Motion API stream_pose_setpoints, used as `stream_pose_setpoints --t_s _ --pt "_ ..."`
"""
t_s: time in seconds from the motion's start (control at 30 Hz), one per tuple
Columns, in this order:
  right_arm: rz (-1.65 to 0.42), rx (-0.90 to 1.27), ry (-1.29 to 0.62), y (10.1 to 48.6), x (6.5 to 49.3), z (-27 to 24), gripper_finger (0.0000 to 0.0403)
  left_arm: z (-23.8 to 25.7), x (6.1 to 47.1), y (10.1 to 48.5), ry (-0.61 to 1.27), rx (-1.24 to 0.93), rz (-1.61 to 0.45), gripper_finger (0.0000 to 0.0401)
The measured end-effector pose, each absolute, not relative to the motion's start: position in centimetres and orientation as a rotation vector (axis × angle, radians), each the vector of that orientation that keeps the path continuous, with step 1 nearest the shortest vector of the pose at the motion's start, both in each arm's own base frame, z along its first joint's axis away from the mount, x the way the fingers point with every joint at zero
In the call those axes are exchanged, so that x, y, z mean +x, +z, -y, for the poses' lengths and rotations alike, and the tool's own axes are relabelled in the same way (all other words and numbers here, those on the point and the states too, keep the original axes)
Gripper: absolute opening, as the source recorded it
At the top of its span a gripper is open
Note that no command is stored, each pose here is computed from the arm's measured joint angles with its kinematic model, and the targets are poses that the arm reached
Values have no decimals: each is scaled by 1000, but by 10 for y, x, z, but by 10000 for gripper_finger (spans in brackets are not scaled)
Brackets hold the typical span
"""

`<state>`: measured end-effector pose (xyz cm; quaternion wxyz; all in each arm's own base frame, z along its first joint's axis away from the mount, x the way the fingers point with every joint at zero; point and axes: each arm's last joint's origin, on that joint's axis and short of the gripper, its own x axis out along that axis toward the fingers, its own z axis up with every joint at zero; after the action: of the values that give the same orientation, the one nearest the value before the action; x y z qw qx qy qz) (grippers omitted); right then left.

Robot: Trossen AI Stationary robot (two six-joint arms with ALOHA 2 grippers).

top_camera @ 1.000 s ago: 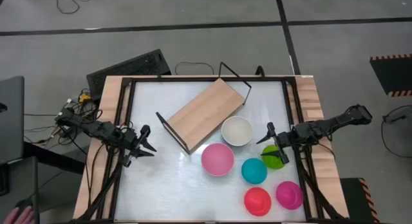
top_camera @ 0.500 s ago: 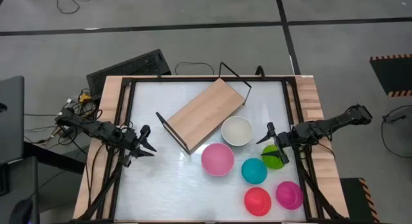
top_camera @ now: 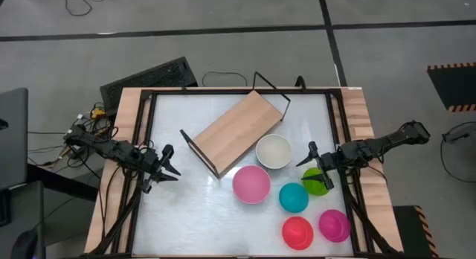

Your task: Place and stack bowls onto a shelf

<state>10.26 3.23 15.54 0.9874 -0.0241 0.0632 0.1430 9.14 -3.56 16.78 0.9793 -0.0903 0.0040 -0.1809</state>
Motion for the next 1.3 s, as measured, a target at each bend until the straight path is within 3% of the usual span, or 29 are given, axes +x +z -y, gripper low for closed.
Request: stream_pose_setpoints --t_s 0.53,1.0,1.3 --pt "-128 -49 288 155 103 -32 270 33 92 169 -282 -202 11 75" --pt "-133 -180 282 153 103 -31 270 31 93 170 -207 -767 -28 75" --pt "-77 -234 219 158 105 -27 270 22 91 185 -13 -1019 220 75"
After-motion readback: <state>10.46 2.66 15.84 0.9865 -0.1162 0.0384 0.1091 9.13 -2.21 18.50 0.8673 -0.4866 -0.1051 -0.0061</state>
